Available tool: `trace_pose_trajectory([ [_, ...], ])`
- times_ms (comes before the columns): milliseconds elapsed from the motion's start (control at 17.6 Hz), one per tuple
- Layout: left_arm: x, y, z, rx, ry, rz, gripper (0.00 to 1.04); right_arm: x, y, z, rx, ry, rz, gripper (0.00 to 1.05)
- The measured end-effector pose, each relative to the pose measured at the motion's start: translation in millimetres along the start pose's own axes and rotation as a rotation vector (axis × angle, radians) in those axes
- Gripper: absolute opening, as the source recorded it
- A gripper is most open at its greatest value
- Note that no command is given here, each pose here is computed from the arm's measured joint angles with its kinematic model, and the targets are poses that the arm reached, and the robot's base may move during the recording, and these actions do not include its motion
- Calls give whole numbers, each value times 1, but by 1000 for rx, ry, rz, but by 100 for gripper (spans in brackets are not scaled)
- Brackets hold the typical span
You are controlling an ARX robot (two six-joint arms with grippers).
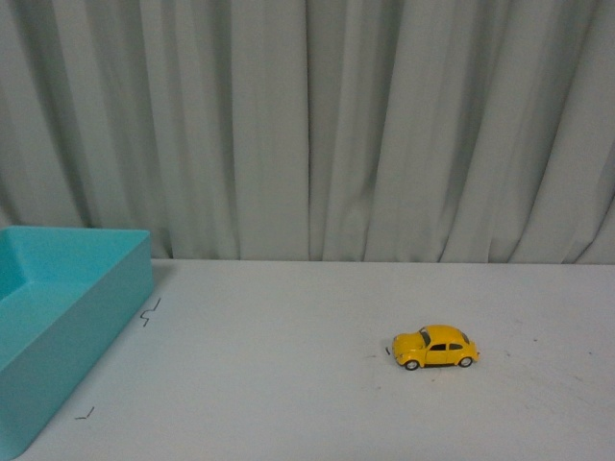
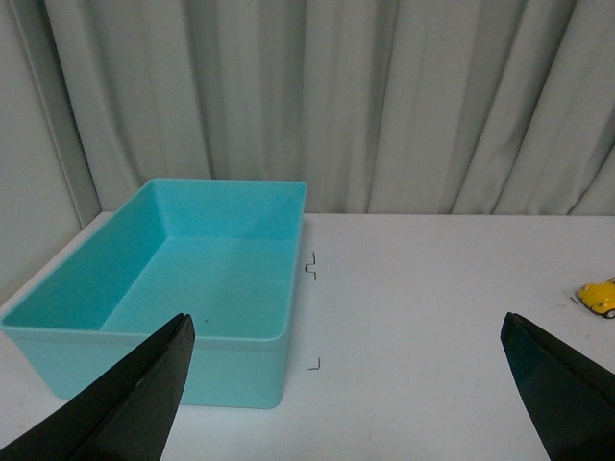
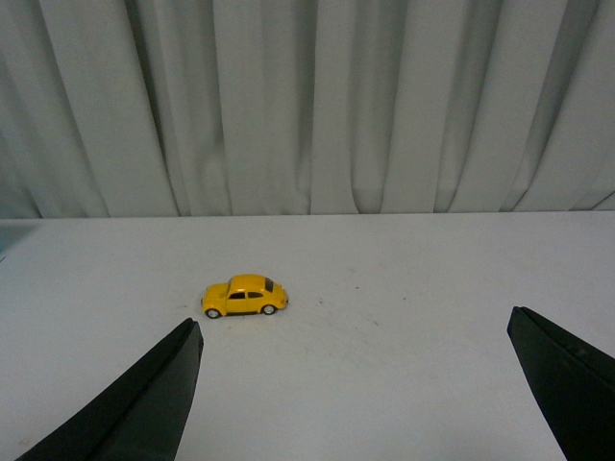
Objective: Wind up and store yellow beetle toy
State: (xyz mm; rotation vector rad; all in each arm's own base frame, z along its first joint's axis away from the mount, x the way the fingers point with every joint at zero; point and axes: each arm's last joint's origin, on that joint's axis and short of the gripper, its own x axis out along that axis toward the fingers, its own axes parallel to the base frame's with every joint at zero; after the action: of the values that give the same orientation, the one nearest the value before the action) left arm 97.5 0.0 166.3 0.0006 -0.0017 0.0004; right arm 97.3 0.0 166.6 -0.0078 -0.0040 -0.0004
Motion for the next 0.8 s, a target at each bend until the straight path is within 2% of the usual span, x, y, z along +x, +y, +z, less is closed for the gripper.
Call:
trace_pose_trajectory([
  [797,0,0,0,0,0,0,98,0,0,0,0,0,0,98],
])
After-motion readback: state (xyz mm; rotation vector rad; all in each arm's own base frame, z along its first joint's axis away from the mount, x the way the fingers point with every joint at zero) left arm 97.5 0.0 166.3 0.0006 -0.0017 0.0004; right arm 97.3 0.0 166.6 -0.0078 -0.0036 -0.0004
